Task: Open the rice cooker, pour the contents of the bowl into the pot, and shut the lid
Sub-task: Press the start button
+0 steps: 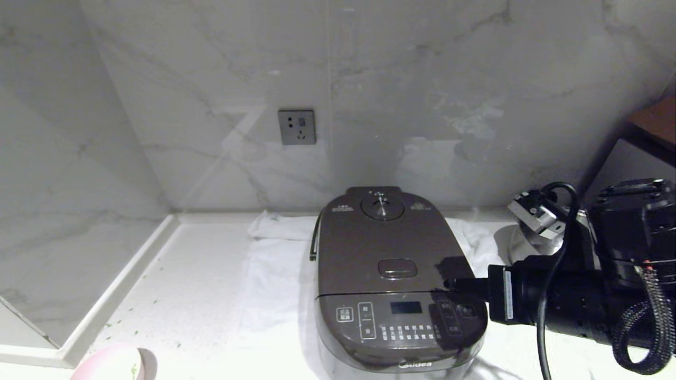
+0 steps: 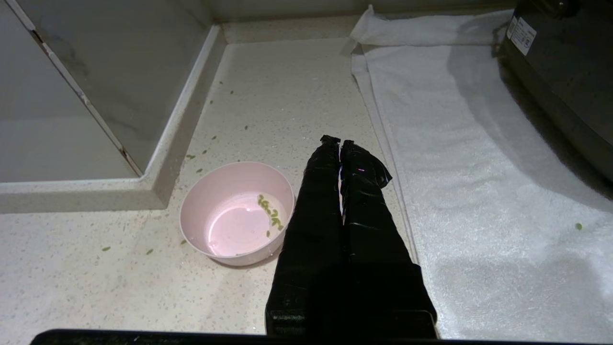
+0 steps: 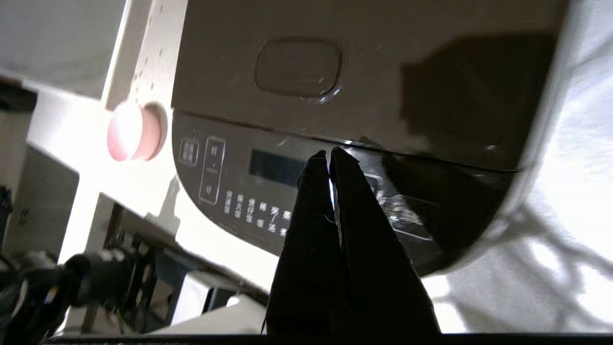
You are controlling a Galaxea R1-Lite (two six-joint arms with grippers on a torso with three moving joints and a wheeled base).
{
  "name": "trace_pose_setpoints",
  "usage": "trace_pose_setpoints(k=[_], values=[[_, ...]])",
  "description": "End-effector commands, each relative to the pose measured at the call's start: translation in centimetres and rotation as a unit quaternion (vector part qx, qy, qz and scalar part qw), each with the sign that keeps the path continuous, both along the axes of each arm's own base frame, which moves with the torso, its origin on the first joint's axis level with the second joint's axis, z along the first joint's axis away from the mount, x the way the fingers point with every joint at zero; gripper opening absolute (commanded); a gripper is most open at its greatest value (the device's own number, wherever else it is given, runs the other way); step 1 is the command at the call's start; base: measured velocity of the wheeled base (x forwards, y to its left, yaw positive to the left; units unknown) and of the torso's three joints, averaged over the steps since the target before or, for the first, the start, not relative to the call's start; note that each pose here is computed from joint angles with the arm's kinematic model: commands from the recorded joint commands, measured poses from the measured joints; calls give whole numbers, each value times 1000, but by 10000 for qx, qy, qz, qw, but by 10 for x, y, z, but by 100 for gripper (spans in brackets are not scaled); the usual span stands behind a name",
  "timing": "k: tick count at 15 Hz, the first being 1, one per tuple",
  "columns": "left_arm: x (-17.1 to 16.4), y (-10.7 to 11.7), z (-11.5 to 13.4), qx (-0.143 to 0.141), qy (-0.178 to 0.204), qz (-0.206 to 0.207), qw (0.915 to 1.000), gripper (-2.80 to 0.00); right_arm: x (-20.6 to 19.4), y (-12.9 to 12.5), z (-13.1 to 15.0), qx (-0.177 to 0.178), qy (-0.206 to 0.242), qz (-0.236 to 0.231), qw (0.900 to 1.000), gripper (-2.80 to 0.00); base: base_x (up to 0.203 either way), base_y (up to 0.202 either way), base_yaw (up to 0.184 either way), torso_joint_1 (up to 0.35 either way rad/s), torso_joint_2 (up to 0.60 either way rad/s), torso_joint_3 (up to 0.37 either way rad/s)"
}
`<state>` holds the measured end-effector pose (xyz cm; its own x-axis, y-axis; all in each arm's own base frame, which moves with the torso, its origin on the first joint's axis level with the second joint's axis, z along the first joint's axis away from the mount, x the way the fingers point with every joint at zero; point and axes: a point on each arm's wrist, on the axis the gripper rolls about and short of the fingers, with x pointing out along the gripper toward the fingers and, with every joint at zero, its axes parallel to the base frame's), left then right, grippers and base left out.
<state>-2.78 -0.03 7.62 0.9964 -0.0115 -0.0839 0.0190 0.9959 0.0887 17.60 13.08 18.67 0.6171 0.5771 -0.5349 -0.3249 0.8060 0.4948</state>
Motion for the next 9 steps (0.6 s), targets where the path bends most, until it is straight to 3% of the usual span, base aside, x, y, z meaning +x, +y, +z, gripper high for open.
trace_pose_setpoints(k=[1,5,9], values=[[0,0,0,5,15,3,10000,-280,10,7,-14,-151,284,33,9995,-280,0,0,0,0,0,0],[0,0,0,5,21,-4,10000,-280,19,14,-22,-130,278,28,9995,-280,0,0,0,0,0,0],[0,0,0,8,25,-5,10000,-280,7,6,-10,-63,128,-7,9999,-280,0,0,0,0,0,0]])
